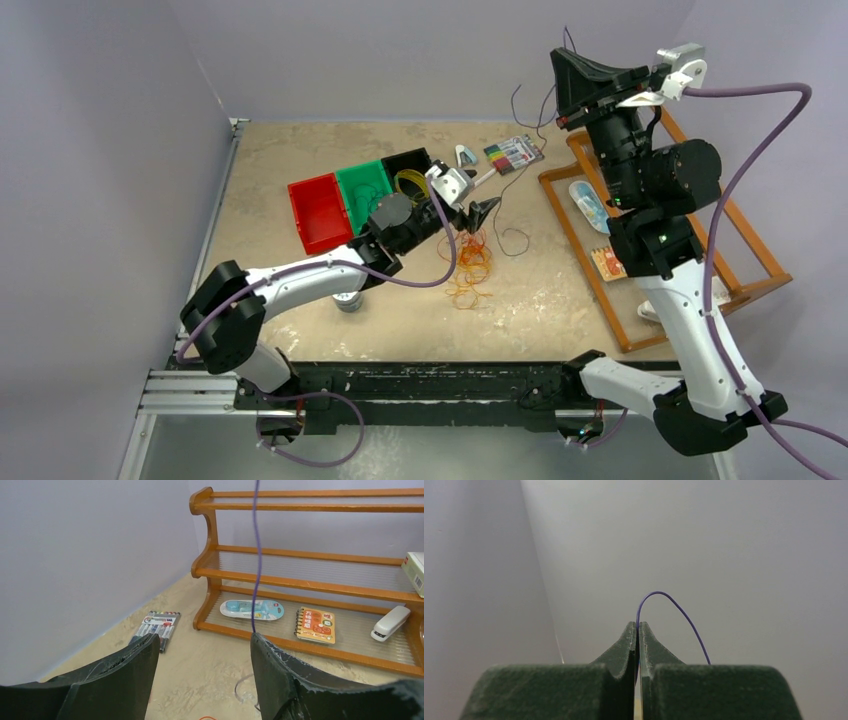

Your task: Untangle the cables

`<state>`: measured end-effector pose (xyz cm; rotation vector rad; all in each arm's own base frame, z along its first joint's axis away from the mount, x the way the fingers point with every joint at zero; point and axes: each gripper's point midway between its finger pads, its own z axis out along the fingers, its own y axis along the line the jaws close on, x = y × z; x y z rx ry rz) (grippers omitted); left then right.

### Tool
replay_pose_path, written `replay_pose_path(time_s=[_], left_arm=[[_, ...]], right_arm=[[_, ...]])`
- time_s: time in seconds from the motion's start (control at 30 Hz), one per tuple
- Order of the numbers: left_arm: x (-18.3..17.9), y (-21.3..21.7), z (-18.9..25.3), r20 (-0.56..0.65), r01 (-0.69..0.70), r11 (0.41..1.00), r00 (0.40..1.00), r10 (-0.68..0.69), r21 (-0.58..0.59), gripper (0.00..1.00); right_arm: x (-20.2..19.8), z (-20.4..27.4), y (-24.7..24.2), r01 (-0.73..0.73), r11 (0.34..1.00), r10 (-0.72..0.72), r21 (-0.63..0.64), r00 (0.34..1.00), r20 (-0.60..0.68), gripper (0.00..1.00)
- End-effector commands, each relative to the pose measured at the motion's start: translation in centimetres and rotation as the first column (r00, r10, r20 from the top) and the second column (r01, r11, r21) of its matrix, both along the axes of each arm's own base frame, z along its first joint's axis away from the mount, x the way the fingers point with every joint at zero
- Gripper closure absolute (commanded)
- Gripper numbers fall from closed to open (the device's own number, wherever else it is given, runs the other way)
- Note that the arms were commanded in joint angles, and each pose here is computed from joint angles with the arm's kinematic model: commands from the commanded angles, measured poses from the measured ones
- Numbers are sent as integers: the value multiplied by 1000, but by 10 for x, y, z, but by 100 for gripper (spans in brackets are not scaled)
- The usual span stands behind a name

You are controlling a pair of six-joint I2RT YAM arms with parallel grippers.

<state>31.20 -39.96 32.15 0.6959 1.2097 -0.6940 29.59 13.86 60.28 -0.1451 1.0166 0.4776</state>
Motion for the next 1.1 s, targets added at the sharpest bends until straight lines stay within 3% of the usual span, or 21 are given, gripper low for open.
replay_pose_path(time_s=[0.0,0.57,0.7,0.87,1.0,1.07], left_arm=[[-3,-9,32,63,37,998,997,-33,-60,35],[-23,-16,32,32,150,983,989,-147,-102,38],[-19,-17,31,23,136,985,991,-134,-107,43],[-15,-20,31,11,127,985,992,-126,-116,60],[-13,-19,35,11,120,985,993,-120,-127,92],[-13,-16,38,9,106,985,994,-106,-134,100]], right_arm=[[-12,15,-2,-27,999,26,31,998,51,100],[-9,8,1,-36,999,35,28,999,37,100],[-10,9,2,-44,999,43,29,998,38,100],[-13,10,1,-45,998,43,32,998,42,100],[-13,8,1,-43,999,42,31,998,39,100],[-12,4,2,-46,999,45,28,999,30,100]])
